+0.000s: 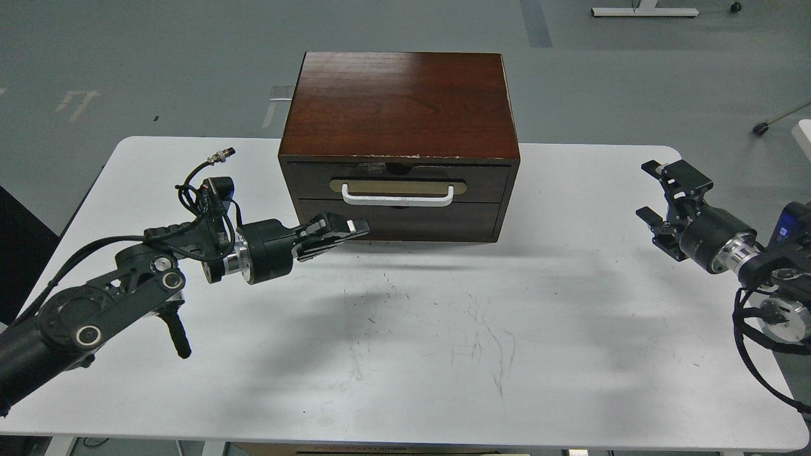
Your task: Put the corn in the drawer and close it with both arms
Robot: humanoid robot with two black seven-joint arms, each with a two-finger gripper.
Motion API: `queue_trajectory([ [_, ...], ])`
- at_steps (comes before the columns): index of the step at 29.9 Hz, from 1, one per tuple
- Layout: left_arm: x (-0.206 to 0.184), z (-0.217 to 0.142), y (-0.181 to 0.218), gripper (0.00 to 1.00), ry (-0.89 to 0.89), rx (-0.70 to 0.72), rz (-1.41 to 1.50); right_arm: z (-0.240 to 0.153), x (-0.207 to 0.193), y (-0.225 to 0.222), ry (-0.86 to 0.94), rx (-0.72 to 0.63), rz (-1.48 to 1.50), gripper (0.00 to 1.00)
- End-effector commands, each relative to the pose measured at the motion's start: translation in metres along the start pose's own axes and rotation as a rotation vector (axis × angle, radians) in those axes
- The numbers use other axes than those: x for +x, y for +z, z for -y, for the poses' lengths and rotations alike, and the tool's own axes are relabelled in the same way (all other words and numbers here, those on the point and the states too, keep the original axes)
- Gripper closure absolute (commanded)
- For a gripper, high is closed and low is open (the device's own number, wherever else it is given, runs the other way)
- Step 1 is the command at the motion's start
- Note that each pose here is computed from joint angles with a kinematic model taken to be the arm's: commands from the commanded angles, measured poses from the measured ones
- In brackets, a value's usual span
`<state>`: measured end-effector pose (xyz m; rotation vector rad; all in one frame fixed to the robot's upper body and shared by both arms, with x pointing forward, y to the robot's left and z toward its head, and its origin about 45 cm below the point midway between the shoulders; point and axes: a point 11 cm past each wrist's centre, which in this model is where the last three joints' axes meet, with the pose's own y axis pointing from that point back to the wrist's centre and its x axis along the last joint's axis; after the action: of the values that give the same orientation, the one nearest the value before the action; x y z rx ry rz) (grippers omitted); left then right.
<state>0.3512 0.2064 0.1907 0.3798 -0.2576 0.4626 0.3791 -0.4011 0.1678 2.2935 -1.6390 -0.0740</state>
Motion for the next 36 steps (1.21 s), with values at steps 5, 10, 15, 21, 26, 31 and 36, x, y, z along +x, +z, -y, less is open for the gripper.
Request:
queue_trajectory([
  [5, 0.024, -0.036, 0.039, 0.36, 0.082, -0.227, -0.179, 0.003, 0.006, -0.014, 0.022, 0.044, 0.018, 0.02],
  [10, 0.072, -0.071, 0.061, 0.0, 0.267, -0.403, -0.367, 0.008, 0.009, -0.027, 0.056, 0.099, 0.087, 0.02],
  [15, 0.095, -0.093, 0.054, 0.0, 0.377, -0.458, -0.497, 0.015, 0.009, -0.038, 0.09, 0.154, 0.19, 0.02],
  [21, 0.088, -0.107, 0.015, 0.0, 0.457, -0.423, -0.609, 0.026, -0.006, -0.042, 0.081, 0.185, 0.257, 0.02],
  [26, 0.081, -0.119, -0.021, 0.0, 0.544, -0.395, -0.715, 0.036, -0.026, -0.038, 0.044, 0.185, 0.285, 0.0],
  [31, 0.08, -0.133, -0.05, 0.0, 0.627, -0.356, -0.752, 0.038, -0.039, -0.026, 0.03, 0.165, 0.309, 0.0],
  [36, 0.074, -0.141, -0.066, 0.0, 0.658, -0.319, -0.772, 0.034, -0.042, -0.016, 0.03, 0.147, 0.32, 0.0],
])
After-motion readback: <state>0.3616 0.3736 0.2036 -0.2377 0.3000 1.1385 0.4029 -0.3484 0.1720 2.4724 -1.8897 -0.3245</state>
